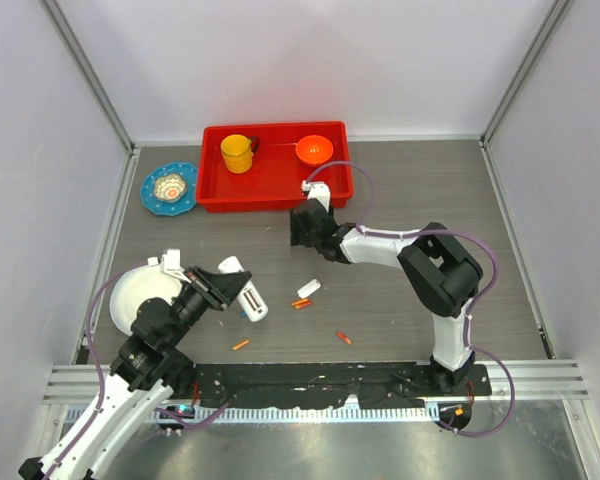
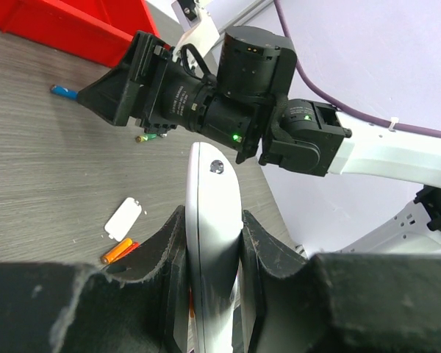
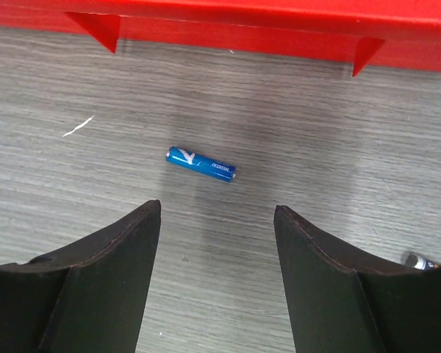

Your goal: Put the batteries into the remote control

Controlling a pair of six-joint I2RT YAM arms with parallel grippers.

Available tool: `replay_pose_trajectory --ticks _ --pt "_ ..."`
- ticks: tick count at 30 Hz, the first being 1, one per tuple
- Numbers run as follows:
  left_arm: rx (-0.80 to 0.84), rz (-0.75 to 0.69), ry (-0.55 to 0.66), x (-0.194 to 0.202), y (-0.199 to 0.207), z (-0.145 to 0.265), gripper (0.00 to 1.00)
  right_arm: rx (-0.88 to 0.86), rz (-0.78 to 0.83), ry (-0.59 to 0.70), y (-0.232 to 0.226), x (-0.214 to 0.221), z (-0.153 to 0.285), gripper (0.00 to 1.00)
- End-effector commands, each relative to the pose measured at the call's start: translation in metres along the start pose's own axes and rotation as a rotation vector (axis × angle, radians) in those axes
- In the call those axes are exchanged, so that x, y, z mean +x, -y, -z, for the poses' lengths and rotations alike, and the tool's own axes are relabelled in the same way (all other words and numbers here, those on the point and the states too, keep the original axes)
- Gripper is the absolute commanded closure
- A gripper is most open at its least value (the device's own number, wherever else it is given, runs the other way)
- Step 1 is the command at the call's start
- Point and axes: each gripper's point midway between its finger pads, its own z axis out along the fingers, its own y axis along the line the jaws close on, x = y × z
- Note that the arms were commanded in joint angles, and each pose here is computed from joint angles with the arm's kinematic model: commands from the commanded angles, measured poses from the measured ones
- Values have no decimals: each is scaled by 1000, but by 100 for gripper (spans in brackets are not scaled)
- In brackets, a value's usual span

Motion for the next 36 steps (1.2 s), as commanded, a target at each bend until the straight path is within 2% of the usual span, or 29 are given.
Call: replay_pose_trajectory --ticks 1,14,36 --pt "58 -18 19 -7 14 1 100 75 -113 54 4 -15 -6 31" --pt "85 0 -4 0 15 -1 100 124 -175 66 2 -13 -9 31" --pt "82 26 22 2 7 9 100 226 -175 58 -5 -5 -30 33"
